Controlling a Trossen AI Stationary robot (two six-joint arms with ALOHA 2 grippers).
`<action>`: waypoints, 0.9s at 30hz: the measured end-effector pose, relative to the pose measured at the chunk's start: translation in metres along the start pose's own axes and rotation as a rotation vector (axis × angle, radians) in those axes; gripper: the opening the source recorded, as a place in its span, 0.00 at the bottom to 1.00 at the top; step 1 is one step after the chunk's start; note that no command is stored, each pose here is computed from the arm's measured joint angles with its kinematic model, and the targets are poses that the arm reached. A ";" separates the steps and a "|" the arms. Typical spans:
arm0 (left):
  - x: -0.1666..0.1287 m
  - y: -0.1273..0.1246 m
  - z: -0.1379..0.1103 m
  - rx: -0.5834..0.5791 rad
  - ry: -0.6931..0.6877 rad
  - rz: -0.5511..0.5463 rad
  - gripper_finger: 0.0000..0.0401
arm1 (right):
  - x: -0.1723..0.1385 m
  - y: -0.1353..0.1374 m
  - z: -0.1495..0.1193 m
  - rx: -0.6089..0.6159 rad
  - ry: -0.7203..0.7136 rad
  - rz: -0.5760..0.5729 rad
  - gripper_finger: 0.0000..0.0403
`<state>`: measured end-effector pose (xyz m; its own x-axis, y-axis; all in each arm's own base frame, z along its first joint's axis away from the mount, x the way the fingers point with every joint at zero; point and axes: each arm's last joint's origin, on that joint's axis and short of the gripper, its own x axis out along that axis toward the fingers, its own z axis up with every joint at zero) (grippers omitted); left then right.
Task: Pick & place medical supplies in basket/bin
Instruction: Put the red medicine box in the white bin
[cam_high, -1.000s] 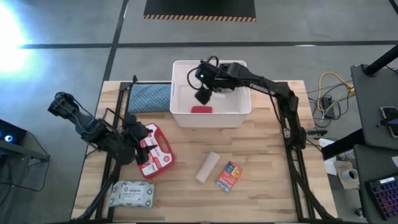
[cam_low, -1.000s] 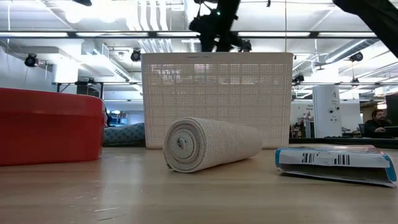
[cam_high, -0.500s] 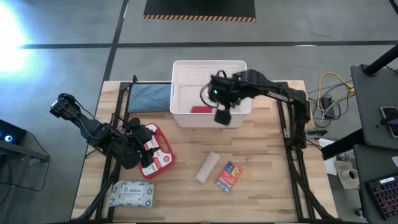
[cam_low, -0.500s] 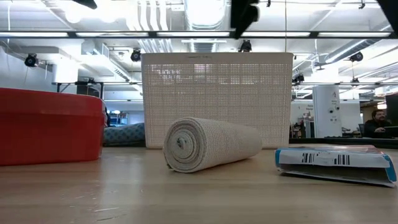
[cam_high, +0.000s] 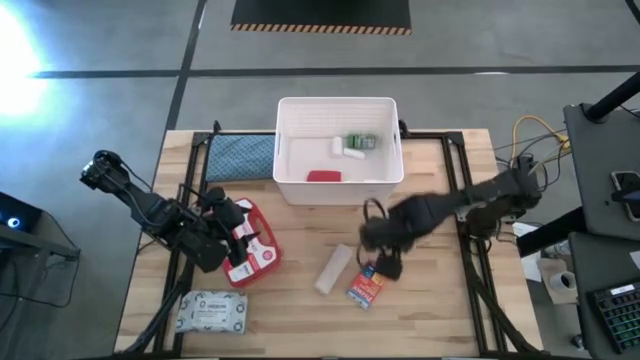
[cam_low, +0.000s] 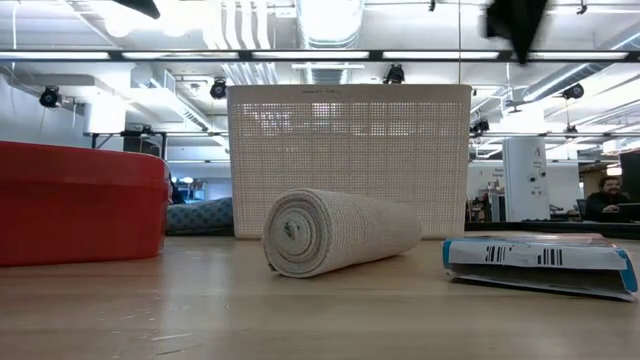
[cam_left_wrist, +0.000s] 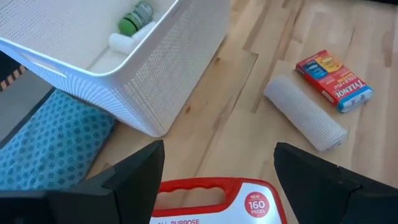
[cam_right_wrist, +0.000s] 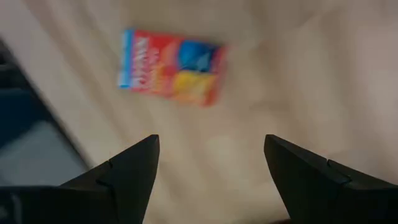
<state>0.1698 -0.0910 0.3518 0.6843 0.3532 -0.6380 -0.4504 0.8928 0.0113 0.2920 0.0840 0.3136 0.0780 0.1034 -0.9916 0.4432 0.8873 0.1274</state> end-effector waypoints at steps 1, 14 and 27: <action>0.001 0.000 -0.001 0.003 0.002 0.002 0.70 | 0.011 0.004 -0.005 0.062 0.019 0.035 0.69; 0.012 -0.012 -0.006 0.054 0.016 -0.111 0.70 | 0.129 0.047 -0.049 0.909 0.012 0.459 0.66; 0.016 -0.014 -0.011 0.082 0.048 -0.141 0.70 | 0.169 0.023 -0.071 1.165 -0.144 0.369 0.66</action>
<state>0.1806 -0.1007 0.3328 0.7084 0.2105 -0.6737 -0.3020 0.9531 -0.0198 0.2519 0.1540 0.1478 0.4325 0.1466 -0.8896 0.9003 -0.1233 0.4174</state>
